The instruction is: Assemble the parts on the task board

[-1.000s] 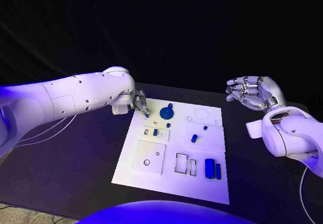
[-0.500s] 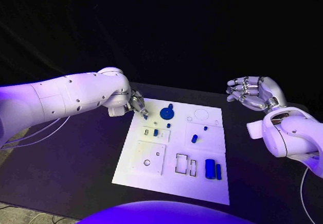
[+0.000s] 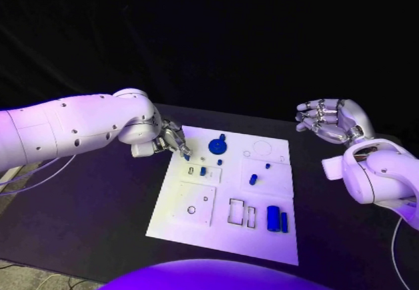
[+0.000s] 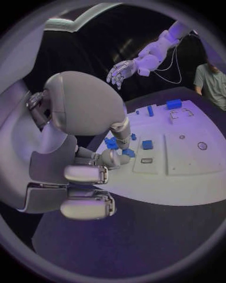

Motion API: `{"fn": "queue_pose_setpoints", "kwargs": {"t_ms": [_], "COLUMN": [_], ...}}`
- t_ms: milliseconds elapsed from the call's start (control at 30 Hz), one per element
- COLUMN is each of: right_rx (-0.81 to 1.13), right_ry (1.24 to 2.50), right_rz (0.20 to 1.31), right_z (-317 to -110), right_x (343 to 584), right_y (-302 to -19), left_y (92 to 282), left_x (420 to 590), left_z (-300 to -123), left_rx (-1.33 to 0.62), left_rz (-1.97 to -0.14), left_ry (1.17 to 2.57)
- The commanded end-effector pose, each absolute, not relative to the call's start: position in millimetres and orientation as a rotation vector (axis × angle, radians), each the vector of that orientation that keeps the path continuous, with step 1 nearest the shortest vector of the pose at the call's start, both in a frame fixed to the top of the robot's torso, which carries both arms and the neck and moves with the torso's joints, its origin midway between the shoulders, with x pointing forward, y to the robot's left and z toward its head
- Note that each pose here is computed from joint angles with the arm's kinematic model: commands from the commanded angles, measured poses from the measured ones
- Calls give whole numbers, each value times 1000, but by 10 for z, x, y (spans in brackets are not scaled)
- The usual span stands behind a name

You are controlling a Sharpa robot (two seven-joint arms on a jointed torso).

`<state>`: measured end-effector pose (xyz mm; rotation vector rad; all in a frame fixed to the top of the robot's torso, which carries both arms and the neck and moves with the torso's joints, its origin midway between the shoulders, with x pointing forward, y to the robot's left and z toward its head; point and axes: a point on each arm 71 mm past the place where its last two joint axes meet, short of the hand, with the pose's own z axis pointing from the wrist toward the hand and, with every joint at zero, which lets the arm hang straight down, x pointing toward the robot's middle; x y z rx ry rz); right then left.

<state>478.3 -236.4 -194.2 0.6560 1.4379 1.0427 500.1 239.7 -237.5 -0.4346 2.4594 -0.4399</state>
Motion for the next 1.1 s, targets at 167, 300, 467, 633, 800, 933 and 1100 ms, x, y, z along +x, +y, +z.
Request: {"fn": "queue_pose_setpoints", "kwargs": {"t_ms": [167, 300, 467, 633, 800, 933, 1100], "right_rx": [597, 583, 578, 577, 578, 579, 583], "right_ry": [1439, 1439, 1439, 1439, 1439, 1441, 1442], "right_rz": [1050, 1051, 1051, 1051, 1049, 1052, 1055], "right_z": [-1930, -1929, -1931, -1932, -1934, -1937, -1939], "right_x": [4772, 4768, 4766, 4766, 4768, 4769, 4771], "right_y": [-2335, -2325, -2324, -2325, -2329, -2326, -2326], "left_y": [2338, 2305, 2254, 2229, 2215, 2209, 2199], "left_x": [4971, 4964, 4936, 4905, 4883, 4874, 4865], "left_z": [-2366, -2375, -2427, -2498, -2549, -2569, -2581], "left_rx": [-333, -285, -234, -219, -213, -210, -203], "left_rz": [-430, -411, -393, -384, -380, -377, -379], "left_ry": [2414, 2394, 2386, 2395, 2408, 2416, 2426]}}
